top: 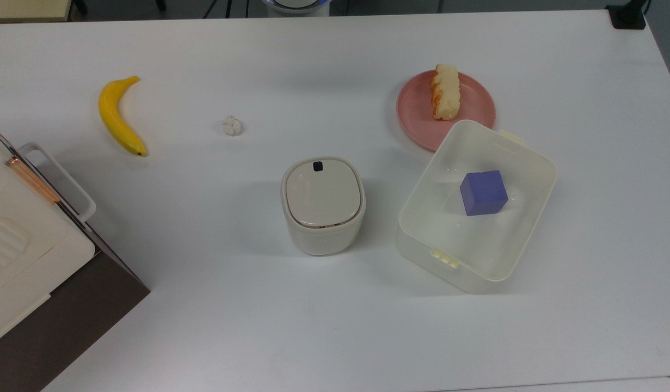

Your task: Put the bread on the table

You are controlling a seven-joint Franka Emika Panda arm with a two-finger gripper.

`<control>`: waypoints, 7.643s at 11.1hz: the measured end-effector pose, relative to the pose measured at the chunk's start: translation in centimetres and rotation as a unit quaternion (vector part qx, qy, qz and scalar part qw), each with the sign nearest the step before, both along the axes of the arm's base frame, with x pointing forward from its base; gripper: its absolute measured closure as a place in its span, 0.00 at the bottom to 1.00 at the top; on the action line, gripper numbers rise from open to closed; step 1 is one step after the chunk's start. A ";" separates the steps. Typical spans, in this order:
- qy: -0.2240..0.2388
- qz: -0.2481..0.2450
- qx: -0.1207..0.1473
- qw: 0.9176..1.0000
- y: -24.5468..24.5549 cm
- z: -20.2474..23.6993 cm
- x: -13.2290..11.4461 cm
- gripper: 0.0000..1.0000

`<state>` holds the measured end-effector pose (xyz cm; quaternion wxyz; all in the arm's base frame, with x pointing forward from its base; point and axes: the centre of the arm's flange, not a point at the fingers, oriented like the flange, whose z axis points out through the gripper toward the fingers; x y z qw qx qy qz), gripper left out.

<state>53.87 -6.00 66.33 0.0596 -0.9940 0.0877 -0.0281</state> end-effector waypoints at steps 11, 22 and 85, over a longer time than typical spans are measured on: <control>-0.002 -0.002 -0.001 1.000 -0.7 0.2 -0.1 0.00; -0.002 0.012 -0.009 1.000 -0.9 0.1 -0.1 0.00; 0.090 0.183 -0.151 0.967 30.5 -25.9 1.0 0.89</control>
